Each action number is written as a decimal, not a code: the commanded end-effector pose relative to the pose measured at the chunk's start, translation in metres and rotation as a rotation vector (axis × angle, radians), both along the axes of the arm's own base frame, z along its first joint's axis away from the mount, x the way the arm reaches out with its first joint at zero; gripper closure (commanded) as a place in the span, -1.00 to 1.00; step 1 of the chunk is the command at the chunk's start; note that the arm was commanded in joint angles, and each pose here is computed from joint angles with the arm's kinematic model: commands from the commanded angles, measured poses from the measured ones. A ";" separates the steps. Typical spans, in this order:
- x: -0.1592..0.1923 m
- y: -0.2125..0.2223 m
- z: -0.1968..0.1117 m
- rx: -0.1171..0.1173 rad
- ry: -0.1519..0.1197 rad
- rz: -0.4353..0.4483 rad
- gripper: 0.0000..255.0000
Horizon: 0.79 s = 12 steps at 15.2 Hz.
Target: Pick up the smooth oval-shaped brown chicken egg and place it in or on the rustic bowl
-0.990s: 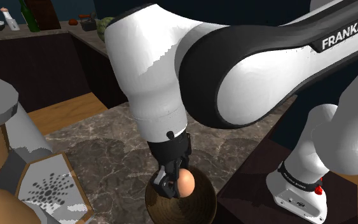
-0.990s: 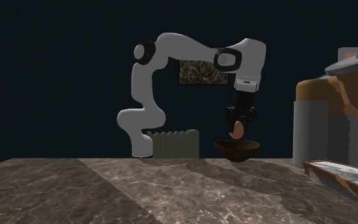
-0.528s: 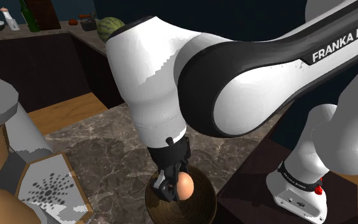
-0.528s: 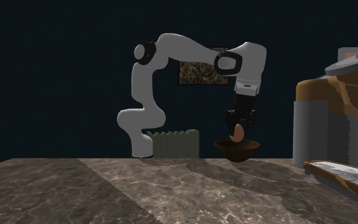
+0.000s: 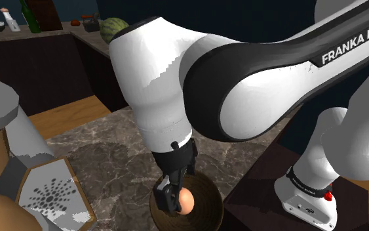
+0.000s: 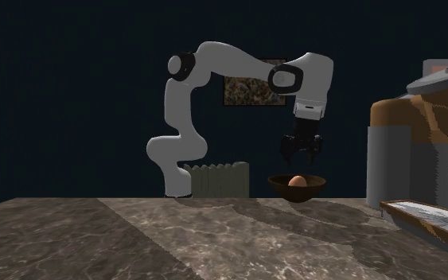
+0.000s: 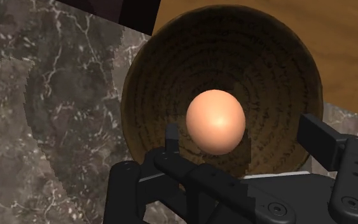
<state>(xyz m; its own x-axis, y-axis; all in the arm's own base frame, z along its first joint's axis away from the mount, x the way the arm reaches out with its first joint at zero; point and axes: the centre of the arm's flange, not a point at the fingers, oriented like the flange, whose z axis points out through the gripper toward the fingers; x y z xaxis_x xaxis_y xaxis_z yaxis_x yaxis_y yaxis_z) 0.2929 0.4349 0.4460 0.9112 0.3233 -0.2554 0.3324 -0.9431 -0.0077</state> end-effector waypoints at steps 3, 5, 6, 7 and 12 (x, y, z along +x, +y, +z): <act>0.010 0.003 0.038 0.000 0.000 0.000 -1.00; 0.012 0.004 0.048 0.000 0.000 0.000 -1.00; 0.012 0.004 0.048 0.000 0.000 0.000 -1.00; 0.012 0.004 0.048 0.000 0.000 0.000 -1.00; 0.012 0.004 0.048 0.000 0.000 0.000 -1.00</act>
